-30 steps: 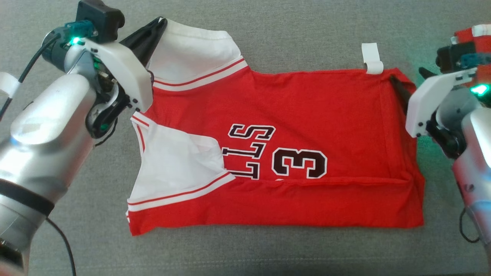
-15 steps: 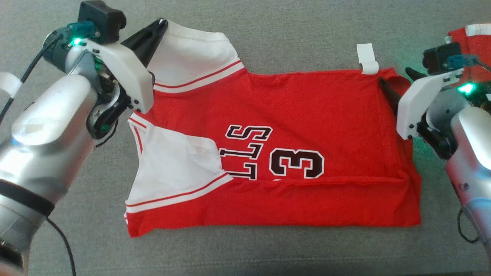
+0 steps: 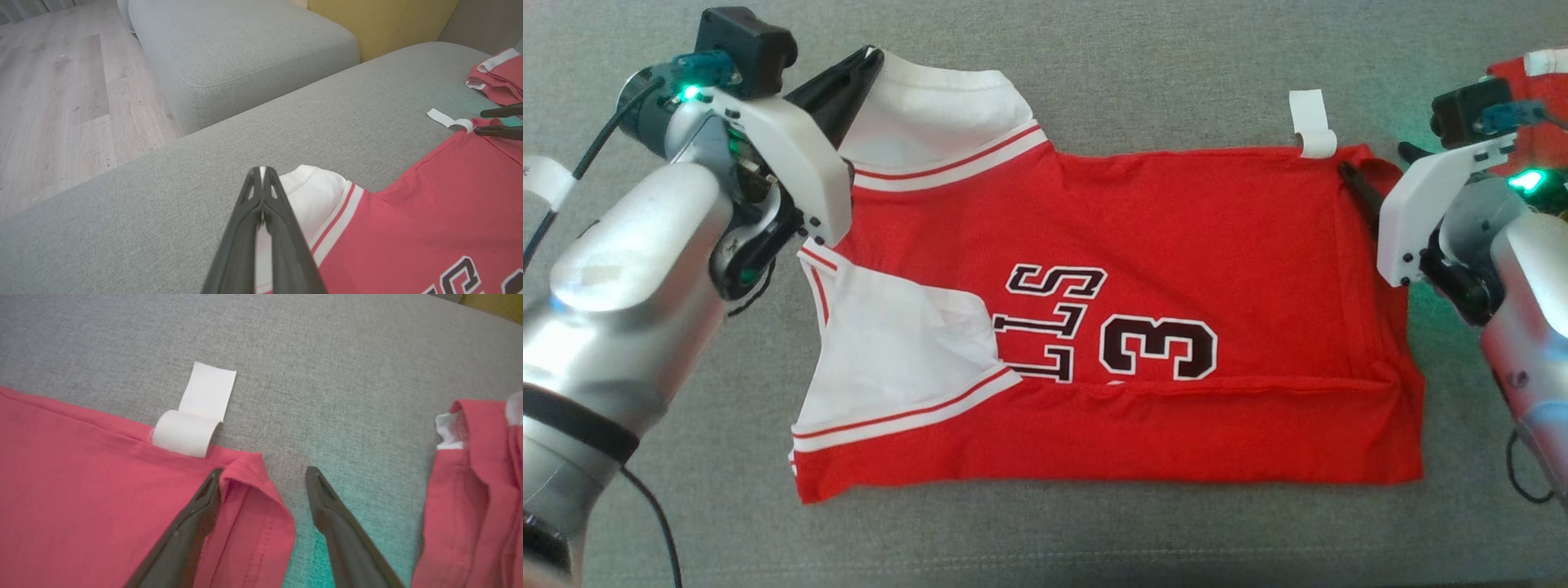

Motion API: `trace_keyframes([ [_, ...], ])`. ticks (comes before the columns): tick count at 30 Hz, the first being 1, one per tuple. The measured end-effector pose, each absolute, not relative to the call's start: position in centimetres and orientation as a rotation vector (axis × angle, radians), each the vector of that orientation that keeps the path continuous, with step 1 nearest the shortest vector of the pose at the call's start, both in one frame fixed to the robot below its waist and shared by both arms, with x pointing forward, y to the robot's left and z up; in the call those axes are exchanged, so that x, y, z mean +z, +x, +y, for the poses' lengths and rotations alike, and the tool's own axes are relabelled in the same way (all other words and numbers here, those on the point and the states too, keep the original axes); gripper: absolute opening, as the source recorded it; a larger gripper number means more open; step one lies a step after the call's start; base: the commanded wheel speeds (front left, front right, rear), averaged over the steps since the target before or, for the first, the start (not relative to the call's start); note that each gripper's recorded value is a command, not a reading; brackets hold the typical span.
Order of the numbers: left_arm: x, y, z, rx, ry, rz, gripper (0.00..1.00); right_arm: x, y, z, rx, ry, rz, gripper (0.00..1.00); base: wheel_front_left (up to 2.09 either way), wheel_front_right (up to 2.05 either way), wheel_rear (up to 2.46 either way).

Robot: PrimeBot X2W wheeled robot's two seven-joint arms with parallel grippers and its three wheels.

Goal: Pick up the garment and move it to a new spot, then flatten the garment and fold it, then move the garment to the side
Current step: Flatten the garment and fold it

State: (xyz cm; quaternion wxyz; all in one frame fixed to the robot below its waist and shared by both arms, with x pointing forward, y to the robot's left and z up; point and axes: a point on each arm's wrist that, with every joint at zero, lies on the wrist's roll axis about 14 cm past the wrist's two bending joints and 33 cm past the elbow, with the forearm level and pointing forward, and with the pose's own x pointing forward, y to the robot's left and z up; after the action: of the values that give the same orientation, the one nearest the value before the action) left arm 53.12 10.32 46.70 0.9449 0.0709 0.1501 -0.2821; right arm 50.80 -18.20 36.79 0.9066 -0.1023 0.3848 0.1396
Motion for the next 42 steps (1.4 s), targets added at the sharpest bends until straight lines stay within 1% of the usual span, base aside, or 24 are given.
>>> trace_keyframes([
  [2, 46.7, 53.1, 10.3, -0.575, 0.145, 0.306, 0.0, 36.7, 50.6, -18.2, 0.291, -0.209, 0.8, 1.0, 0.0, 0.0, 0.0],
  [3, 46.6, 53.2, 10.3, -0.574, 0.146, 0.307, 0.0, 36.6, 50.6, -18.1, 0.292, -0.205, 0.805, 0.86, 0.0, 0.0, 0.0],
  [4, 46.6, 53.2, 10.3, -0.575, 0.146, 0.308, 0.0, 36.6, 50.5, -18.0, 0.295, -0.204, 0.811, 0.68, 0.0, 0.0, 0.0],
  [5, 46.6, 53.2, 10.3, -0.575, 0.146, 0.308, 0.0, 36.6, 50.6, -18.0, 0.298, -0.204, 0.816, 0.27, 0.0, 0.0, 0.0],
  [6, 46.6, 53.2, 10.2, -0.577, 0.145, 0.309, 0.0, 36.7, 50.6, -17.9, 0.302, -0.206, 0.822, 0.27, 0.0, 0.0, 0.0],
  [7, 46.5, 53.2, 10.2, -0.577, 0.145, 0.31, 0.0, 36.6, 50.6, -17.8, 0.307, -0.209, 0.827, 0.0, 0.0, 0.0, 0.0],
  [11, 46.1, 53.5, 10.3, -0.571, 0.147, 0.318, 0.0, 36.5, 50.6, -17.6, 0.315, -0.207, 0.829, 0.0, 0.0, 0.0, 0.0],
  [14, 45.8, 54.0, 10.6, -0.559, 0.15, 0.321, 0.0, 36.8, 51.4, -17.8, 0.308, -0.203, 0.81, 0.0, 0.0, 0.0, 0.0],
  [17, 46.1, 55.6, 11.7, -0.513, 0.157, 0.294, 0.0, 37.4, 52.6, -18.2, 0.289, -0.183, 0.773, 0.0, 0.0, 0.0, 0.0],
  [25, 50.0, 60.1, 12.6, -0.429, 0.174, 0.14, 0.0, 40.9, 56.7, -18.7, 0.24, -0.131, 0.609, 0.0, 0.0, 0.0, 0.0],
  [30, 52.2, 62.0, 12.8, -0.388, 0.172, 0.065, 0.0, 42.8, 58.5, -18.7, 0.218, -0.116, 0.504, 0.0, 0.0, 0.0, 0.0],
  [36, 53.2, 61.6, 12.3, -0.399, 0.168, 0.05, 0.0, 44.0, 58.7, -18.4, 0.211, -0.097, 0.437, 0.0, 0.0, 0.0, 0.0],
  [42, 52.8, 59.2, 12.5, -0.418, 0.157, 0.063, 0.0, 45.4, 57.8, -17.7, 0.231, -0.078, 0.394, 0.0, 0.0, 0.0, 0.0],
])
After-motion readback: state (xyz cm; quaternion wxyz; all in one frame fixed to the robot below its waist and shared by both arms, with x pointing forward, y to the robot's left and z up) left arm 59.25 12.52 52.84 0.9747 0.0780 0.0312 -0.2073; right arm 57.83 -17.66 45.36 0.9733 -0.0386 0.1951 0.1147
